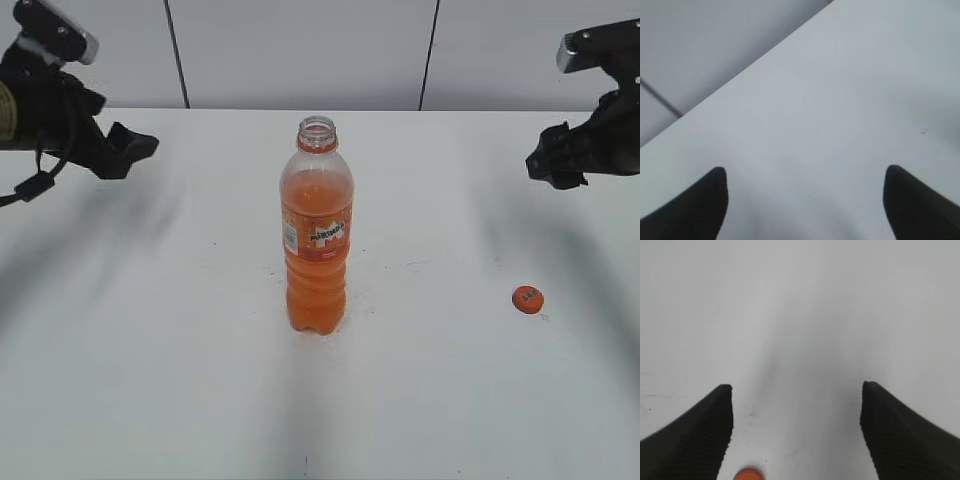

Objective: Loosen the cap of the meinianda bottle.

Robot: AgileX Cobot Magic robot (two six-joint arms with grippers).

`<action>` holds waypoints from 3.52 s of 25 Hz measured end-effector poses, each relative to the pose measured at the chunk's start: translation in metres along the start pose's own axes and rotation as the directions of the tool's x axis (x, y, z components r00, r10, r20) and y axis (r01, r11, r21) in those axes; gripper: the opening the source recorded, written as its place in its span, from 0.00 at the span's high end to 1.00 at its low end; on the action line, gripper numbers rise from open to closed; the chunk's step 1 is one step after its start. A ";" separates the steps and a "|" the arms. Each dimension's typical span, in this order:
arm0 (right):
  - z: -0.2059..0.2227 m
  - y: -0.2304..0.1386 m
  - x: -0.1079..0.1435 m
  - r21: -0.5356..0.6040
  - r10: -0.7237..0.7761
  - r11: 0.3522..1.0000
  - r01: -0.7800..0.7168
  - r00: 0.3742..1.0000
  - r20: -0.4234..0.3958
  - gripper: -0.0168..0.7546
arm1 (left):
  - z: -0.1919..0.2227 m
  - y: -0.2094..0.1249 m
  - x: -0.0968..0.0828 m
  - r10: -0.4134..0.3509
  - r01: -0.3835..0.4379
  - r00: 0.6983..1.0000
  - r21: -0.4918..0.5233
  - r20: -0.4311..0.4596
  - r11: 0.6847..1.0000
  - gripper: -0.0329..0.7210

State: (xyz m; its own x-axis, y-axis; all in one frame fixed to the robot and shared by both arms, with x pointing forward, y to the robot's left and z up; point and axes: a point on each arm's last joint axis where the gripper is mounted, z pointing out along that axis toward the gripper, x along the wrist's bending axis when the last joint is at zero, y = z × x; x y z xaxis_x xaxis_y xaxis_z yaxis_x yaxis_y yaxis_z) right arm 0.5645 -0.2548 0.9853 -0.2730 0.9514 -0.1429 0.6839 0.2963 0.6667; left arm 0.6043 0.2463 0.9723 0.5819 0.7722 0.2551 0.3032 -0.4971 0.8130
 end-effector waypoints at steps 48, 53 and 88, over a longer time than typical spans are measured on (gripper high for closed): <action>-0.205 0.013 -0.007 0.211 0.050 0.976 -0.048 0.999 -0.002 0.21 | -0.257 0.066 -0.016 -0.311 0.477 0.864 0.446 -0.396 0.757 0.28; -0.217 -0.041 0.004 0.147 0.054 0.988 -0.055 0.999 0.006 0.21 | -0.283 0.028 -0.051 -0.311 0.469 0.863 0.402 -0.399 0.786 0.28; -0.263 -0.198 0.037 -0.330 0.095 0.941 -0.072 0.994 0.055 0.21 | -0.361 -0.061 -0.152 -0.397 0.360 0.839 -0.167 -0.372 0.918 0.28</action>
State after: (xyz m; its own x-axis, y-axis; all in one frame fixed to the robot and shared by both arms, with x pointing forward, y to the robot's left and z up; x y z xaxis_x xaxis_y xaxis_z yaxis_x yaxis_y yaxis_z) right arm 0.2409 -0.3005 1.0398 -0.1689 0.9784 -0.1189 0.4397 0.1827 0.8794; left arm 0.2251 0.3021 1.0724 0.0868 0.9925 0.0862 0.3623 -0.1120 0.9253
